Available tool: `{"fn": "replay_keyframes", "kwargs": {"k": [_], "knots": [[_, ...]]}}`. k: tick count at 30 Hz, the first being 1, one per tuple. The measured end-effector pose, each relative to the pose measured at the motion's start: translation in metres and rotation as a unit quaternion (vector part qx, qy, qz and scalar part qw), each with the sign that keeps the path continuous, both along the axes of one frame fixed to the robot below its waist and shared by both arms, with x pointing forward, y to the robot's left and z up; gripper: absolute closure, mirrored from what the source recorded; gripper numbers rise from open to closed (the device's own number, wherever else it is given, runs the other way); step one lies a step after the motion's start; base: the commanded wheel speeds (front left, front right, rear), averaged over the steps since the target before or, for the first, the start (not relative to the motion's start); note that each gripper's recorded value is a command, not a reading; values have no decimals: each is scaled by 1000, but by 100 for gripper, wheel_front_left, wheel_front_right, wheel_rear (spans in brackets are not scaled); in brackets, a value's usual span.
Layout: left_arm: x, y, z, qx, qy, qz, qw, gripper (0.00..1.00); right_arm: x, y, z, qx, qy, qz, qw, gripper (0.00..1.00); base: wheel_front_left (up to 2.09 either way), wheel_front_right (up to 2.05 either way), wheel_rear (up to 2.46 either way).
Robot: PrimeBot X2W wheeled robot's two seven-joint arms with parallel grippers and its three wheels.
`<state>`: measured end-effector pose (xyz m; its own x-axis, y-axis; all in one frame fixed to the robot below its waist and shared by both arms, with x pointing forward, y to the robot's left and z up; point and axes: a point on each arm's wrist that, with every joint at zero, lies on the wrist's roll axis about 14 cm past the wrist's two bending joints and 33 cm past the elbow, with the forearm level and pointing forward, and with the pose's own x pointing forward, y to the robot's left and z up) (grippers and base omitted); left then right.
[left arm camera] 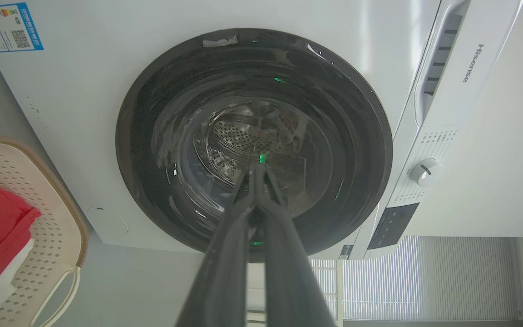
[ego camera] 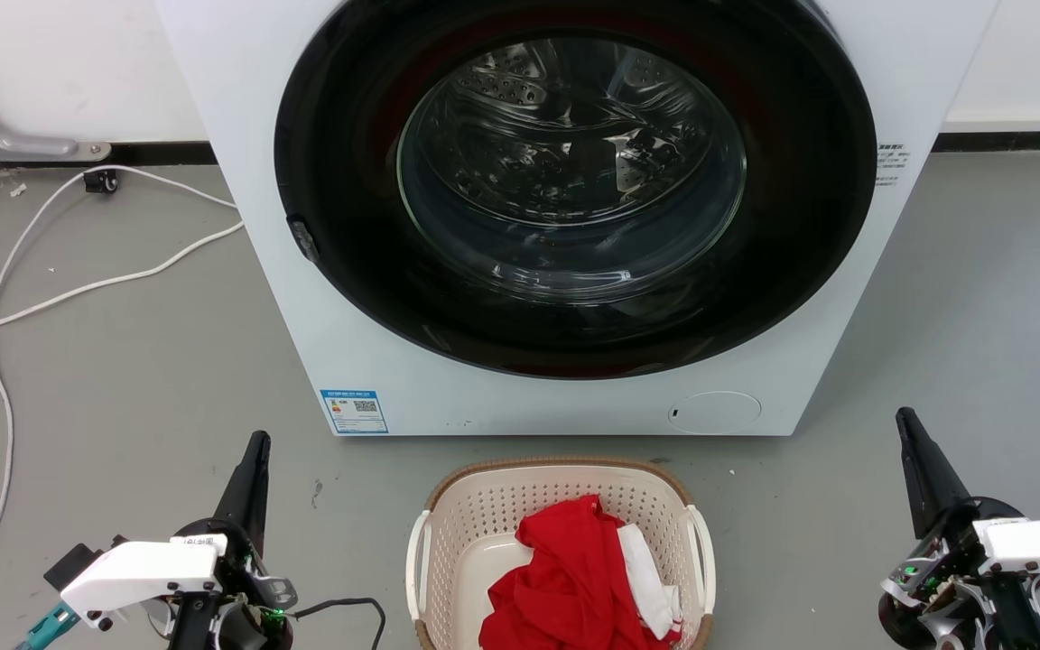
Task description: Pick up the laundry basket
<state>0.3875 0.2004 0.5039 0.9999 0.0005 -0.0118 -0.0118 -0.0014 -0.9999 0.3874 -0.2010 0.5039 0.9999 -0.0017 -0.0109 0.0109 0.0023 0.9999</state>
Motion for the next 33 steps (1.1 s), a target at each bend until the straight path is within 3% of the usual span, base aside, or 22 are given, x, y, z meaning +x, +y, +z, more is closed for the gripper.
{"fn": "replay_keyframes", "kwargs": {"k": [16, 17, 21, 26, 33], "knots": [[0, 0, 0, 0, 0, 0, 1000, 100, 0, 0, 0, 0, 0, 0, 1000, 100, 0, 0, 0], [-1, 0, -3, -1, 5, 0, 1000, 0, -1, 0, -3, 1, 5, 0, 1000, 0, 0, 0, 0], [-9, -3, -21, -4, 31, -1, 1000, 0, -10, 0, -20, 3, 29, -3, 1000, 0, 0, 0, 0], [-8, -11, -17, 0, 26, -5, 1000, 0, -8, 1, -15, 0, 21, -7, 1000, 0, 0, 0, 0], [-5, -18, -8, 47, 12, -10, 999, 0, -9, 2, -12, -44, 19, -8, 999, 0, 0, 0, 0]]}}
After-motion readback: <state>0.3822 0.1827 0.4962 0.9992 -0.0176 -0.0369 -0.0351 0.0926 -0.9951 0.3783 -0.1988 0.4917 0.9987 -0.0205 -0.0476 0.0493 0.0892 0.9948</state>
